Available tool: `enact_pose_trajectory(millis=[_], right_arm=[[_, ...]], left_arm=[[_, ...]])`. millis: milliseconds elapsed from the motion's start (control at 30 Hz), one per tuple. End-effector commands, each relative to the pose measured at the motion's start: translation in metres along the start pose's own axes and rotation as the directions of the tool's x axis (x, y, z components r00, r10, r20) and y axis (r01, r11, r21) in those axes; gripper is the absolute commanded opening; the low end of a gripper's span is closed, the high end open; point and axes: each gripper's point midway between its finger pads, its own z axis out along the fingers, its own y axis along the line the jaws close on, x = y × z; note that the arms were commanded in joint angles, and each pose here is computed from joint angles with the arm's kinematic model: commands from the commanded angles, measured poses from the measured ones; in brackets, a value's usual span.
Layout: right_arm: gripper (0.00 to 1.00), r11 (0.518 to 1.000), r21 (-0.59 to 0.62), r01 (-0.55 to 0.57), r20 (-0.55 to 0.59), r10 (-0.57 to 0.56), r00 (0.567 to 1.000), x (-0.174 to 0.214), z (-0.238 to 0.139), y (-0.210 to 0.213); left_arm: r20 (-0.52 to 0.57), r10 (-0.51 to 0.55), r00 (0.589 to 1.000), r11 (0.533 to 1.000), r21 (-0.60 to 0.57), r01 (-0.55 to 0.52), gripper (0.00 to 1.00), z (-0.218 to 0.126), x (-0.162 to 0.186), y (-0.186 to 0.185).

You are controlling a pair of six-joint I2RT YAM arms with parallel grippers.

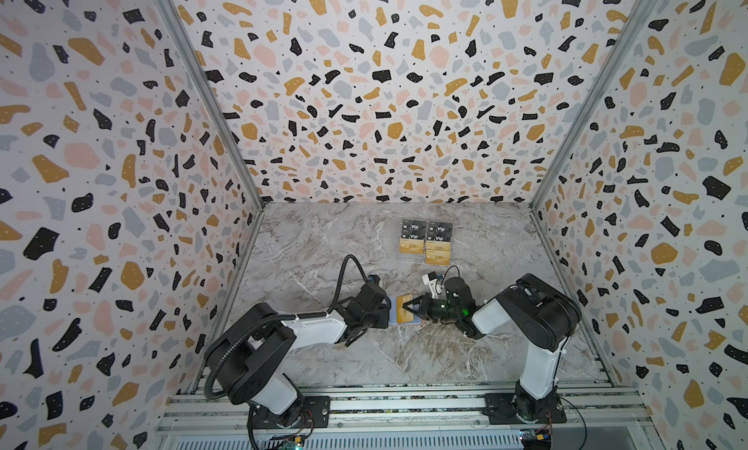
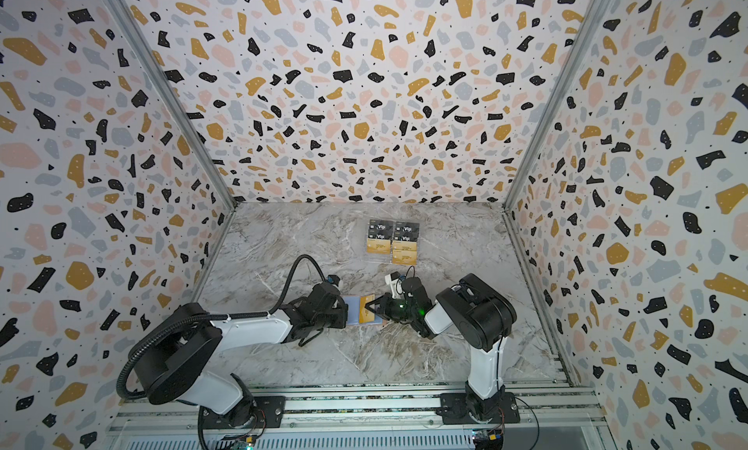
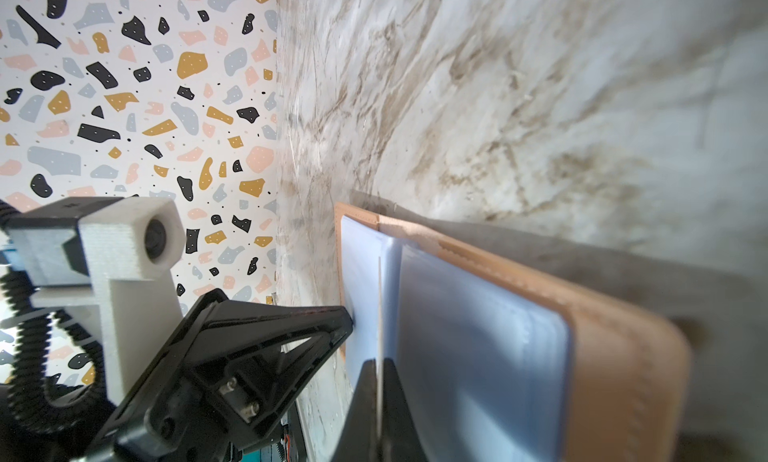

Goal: Put the credit cards into the card holder

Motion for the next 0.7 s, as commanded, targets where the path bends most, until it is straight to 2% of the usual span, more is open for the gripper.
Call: enact_pose_trajectory(millis=[0, 667], right_arm=[[0.0, 0.999, -0.026, 0.023, 0.009, -0.023, 1.0, -0.003, -0.0038, 0.0102], [0.0, 0.999, -0.04, 0.037, -0.006, -0.037, 0.999, -0.0043, 0.0033, 0.012]], left_arm=[[-0.004, -0.004, 1.0, 1.0, 0.009, 0.004, 0.0, -0.0021, 0.0012, -0.0006], [-0.007, -0.005, 1.0, 1.0, 0.012, 0.005, 0.0, -0.002, 0.0018, -0.0012]])
